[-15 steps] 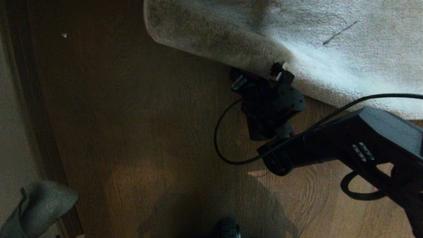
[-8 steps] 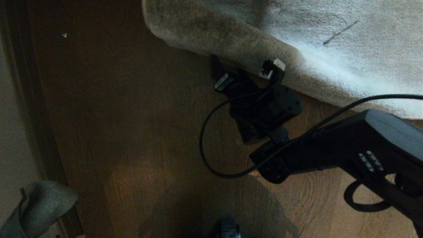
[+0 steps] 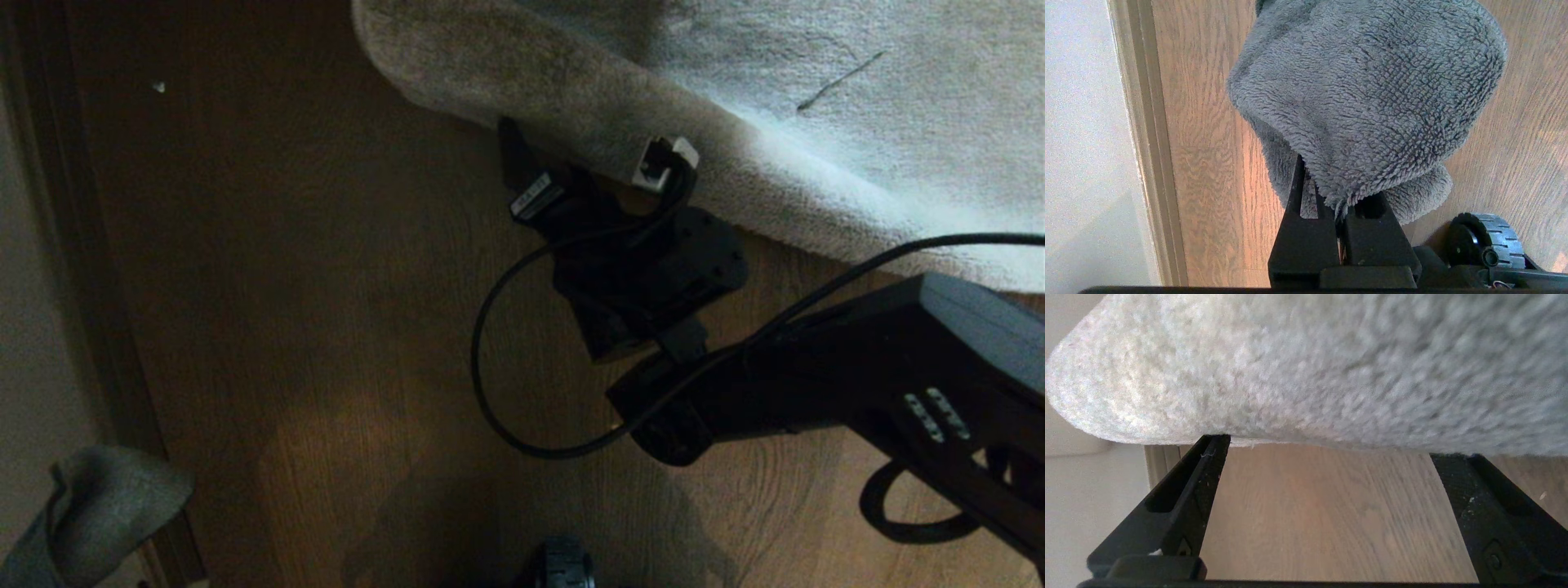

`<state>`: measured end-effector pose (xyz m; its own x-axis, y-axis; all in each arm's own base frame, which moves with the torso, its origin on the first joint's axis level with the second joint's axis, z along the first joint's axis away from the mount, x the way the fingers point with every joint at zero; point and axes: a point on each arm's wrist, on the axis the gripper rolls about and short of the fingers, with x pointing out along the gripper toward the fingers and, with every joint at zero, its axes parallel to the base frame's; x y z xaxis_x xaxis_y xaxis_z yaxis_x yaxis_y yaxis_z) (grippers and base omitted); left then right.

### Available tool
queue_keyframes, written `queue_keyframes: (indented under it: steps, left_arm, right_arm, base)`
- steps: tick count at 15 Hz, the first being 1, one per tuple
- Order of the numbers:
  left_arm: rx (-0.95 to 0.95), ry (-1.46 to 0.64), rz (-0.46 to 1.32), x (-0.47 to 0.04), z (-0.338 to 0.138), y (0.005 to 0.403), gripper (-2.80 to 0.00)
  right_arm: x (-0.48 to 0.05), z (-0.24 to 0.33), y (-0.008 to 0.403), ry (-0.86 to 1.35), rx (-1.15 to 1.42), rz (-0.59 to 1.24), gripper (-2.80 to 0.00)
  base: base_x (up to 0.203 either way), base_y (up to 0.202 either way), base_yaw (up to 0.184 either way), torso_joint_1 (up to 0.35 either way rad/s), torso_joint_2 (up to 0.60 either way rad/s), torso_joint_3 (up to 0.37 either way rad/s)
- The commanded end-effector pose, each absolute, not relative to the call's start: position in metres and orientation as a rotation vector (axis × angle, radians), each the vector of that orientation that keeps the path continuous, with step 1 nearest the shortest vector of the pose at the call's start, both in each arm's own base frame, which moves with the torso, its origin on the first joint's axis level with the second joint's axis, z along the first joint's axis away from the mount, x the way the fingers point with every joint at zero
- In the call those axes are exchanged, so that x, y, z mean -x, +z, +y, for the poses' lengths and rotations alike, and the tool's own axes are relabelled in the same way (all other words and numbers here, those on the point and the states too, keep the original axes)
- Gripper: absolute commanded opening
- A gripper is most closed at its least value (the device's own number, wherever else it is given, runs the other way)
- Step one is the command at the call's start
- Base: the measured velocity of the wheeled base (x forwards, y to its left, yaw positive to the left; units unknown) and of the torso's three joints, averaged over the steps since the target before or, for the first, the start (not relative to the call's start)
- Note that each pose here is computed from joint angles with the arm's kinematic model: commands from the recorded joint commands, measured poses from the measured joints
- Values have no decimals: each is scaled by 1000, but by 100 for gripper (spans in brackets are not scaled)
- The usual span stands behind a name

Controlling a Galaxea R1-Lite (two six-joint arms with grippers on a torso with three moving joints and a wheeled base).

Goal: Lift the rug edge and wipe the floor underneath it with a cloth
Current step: Lift up the carpet

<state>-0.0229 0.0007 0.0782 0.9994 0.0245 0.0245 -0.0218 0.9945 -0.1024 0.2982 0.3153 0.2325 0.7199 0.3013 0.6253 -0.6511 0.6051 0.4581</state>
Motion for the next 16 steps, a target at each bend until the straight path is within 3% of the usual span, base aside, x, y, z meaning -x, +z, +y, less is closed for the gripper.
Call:
queue_keyframes:
  steps: [1,10,16]
  left_arm:
    - [103,23,-27,23,1,78,-280]
    - [103,23,-26,23,1,78,-280]
    - [103,23,-27,23,1,78,-280]
  right_arm:
    - [-297,318,228,586,-742,-528,0]
    - [-323,325,171,501,-707,-439,0]
    - [-353,290,176,398,-654,-489,0]
  base:
    - [0,0,0,0,0,0]
    - [0,0,0,0,0,0]
    - [0,0,0,0,0,0]
